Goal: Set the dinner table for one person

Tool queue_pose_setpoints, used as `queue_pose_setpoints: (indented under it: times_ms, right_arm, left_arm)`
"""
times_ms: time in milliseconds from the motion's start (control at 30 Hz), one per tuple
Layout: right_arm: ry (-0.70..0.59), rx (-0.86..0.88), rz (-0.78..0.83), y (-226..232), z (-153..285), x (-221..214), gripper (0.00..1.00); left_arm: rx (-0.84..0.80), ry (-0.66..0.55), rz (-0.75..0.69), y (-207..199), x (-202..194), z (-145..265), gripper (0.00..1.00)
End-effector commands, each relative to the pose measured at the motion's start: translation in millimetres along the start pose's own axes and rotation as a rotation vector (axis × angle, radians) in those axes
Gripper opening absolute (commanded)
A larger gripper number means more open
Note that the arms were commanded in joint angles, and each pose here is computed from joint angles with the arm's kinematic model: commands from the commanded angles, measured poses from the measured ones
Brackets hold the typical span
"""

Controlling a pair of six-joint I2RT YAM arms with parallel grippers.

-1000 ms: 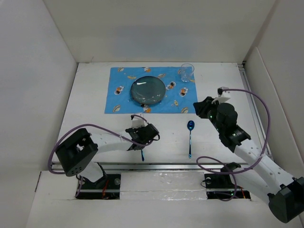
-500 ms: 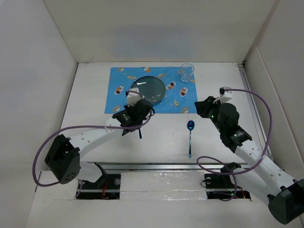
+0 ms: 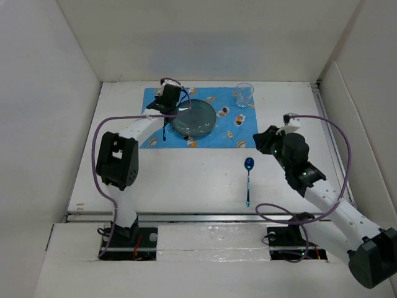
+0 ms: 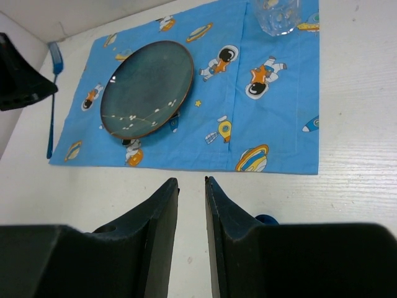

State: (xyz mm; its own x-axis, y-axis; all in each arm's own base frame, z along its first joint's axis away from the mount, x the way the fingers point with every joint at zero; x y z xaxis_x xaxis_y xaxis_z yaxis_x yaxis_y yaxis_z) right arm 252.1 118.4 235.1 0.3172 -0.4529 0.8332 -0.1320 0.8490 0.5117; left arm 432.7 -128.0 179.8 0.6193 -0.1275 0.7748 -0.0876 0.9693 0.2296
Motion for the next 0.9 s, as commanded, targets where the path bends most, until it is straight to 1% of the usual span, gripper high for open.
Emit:
queue_pose_setpoints:
  times_ms: [0,67,100,167,200,267,333,433,533,767,867]
  right_arm:
    - [-0.035,0.021,0.018,3,-3,7,0.3]
    - [-0.024,0.024,0.019,3,-6,5,0.3]
    - [-0.015,0.024,0.02,3,-6,3,0.3]
    - [-0.009,0.015,0.028,3,-7,4,0.3]
    - [-0.012,0.009,0.028,2,-7,4,0.3]
    - [-0.009,0.02,0.027,3,-8,4,0.3]
    - [-0.005,0.02,0.028,3,-8,3,0.3]
    - [-0.008,0.018,0.026,2,-8,2,0.3]
    - [0.009,0.042,0.034,6,-7,4,0.3]
    - [-0.013,0.042,0.03,6,-4,7,0.3]
    - [0.003,0.047,0.03,7,-7,4,0.31]
  left_arm:
    - [-0.017,-0.042,-0.104,-1,18,-4,0.0]
    - [-0.008,-0.048,-0.091,6,28,-12,0.0]
    - [-0.013,-0.036,-0.099,2,26,-18,0.0]
    - [-0.016,-0.047,-0.089,6,34,-24,0.0]
    - [0.001,-0.033,-0.079,16,32,-34,0.0]
    - [-0.02,-0.011,-0.066,20,29,-49,0.0]
    - [-0.022,-0.007,-0.052,24,28,-54,0.0]
    - [-0.025,0.014,-0.066,19,17,-65,0.0]
    - [-0.029,0.009,-0.05,15,17,-71,0.0]
    - [-0.037,0.006,-0.047,9,11,-83,0.0]
    - [-0.042,0.004,-0.041,7,12,-86,0.0]
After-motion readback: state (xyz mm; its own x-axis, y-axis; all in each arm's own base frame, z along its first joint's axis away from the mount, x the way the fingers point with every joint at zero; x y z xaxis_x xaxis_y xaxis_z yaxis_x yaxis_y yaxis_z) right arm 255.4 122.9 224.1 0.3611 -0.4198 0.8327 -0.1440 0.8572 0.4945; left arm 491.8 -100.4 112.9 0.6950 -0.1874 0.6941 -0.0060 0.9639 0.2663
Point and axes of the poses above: each gripper's point midway between its finger pads, its own z axis back along the fingers, its own y axis along the line the jaws close on, x = y × z, the point moved 7 cm from there along z, back along the fingers, and after that the axes turned 5 degrees about -z, right-handed, at the moved point
